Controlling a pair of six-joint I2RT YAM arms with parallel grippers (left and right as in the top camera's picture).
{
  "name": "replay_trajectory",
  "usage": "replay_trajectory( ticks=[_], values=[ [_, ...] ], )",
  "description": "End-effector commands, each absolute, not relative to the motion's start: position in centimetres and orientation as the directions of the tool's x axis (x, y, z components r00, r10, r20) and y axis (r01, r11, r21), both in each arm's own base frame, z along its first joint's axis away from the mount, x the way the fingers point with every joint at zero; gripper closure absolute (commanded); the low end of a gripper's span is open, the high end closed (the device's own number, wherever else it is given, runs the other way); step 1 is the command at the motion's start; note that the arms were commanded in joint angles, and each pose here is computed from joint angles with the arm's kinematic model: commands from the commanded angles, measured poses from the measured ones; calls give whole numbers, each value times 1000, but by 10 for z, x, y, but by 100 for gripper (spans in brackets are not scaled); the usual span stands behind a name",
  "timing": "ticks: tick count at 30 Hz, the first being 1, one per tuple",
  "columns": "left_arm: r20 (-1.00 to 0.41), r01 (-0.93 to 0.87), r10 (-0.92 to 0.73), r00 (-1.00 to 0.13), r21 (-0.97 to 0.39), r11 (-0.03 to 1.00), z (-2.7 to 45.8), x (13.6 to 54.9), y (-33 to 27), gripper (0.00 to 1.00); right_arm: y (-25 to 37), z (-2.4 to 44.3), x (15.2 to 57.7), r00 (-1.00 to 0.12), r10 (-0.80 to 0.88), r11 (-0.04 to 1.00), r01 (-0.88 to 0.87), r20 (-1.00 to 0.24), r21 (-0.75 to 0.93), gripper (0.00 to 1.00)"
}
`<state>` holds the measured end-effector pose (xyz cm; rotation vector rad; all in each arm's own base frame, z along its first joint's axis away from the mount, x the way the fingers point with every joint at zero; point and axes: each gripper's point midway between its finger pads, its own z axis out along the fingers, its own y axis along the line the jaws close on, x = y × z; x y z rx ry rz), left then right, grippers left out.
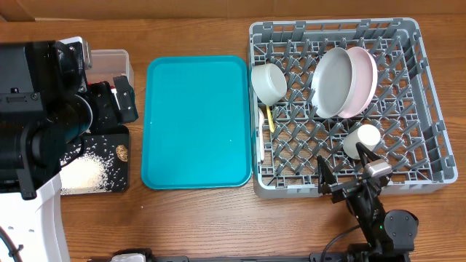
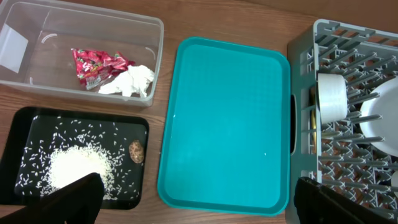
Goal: Sort waste into correct bins and load items into the dishwasher rack
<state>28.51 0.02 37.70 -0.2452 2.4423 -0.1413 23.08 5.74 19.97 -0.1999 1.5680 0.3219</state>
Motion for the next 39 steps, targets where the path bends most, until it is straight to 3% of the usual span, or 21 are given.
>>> replay_trajectory(
  ticks=[1,25,29,33,36,39],
  values=[
    [-623,-144,-213,-753,-160,977,379,286,0,0,55,190,236,1,87,947,-311,-996,83,0],
    [-622,-144,-213,-753,-161,976,379,286,0,0,54,176,239,-28,93,949,-300,-995,97,0],
    [-617,-145,-171,-768,-93,985,378,268,6,0,54,176,239,-28,93,949,-300,-995,97,0],
    [-751,-99,-66,-657,-1,995,406,263,11,0,54,176,239,-28,93,949,-300,-995,97,0],
    [-886,112,140,-442,100,989,433,268,-17,0,54,176,239,-28,93,949,-300,-995,97,0],
    [-916,197,253,-310,199,960,414,249,-27,0,54,176,239,-28,92,949,-300,-995,96,0]
  ],
)
